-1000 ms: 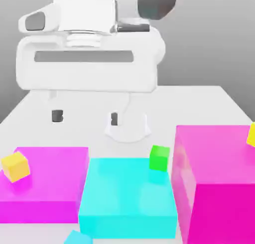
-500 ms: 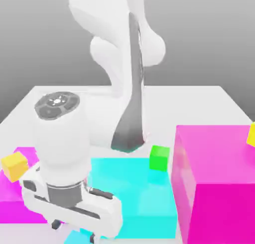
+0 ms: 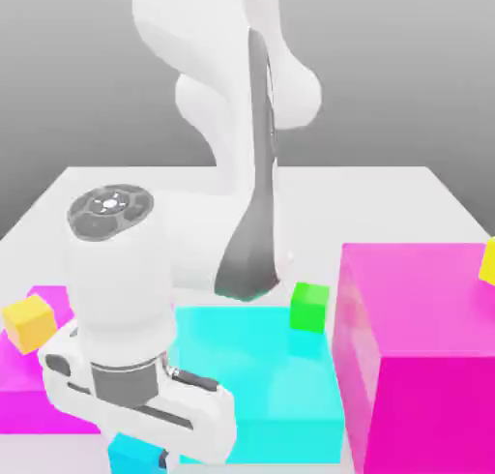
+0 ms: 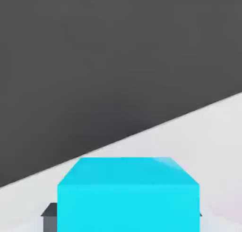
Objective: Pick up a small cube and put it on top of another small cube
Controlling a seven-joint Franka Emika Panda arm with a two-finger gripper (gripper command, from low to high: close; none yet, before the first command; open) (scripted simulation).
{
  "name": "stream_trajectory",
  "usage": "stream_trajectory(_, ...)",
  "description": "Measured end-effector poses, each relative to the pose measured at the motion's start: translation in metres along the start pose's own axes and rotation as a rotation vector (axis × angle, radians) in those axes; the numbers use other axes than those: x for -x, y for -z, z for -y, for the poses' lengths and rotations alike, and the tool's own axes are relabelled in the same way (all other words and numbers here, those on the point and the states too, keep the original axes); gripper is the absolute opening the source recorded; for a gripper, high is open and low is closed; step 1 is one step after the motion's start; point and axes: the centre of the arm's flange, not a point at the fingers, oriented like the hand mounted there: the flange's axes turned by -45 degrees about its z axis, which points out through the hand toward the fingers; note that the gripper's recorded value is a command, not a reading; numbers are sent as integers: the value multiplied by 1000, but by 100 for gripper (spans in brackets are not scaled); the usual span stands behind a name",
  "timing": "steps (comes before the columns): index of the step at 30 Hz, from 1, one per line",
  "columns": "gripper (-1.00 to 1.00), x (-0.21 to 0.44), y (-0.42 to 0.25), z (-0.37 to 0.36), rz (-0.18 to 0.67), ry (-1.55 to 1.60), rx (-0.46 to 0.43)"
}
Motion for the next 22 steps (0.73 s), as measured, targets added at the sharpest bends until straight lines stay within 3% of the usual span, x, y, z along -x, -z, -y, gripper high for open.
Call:
stream_trajectory(8,-100,50,123,192,19,656,-50)
stream_trajectory(12,-100,165,196,323,21,1091,-37)
stream_trajectory(15,-100,233,231,356,4,1240,-2)
stream_trajectory(18,-100,245,199,360,-5,1251,9)
stream_trajectory(19,100,246,185,360,-5,1252,10)
stream_trajectory(22,100,246,185,360,-5,1252,10)
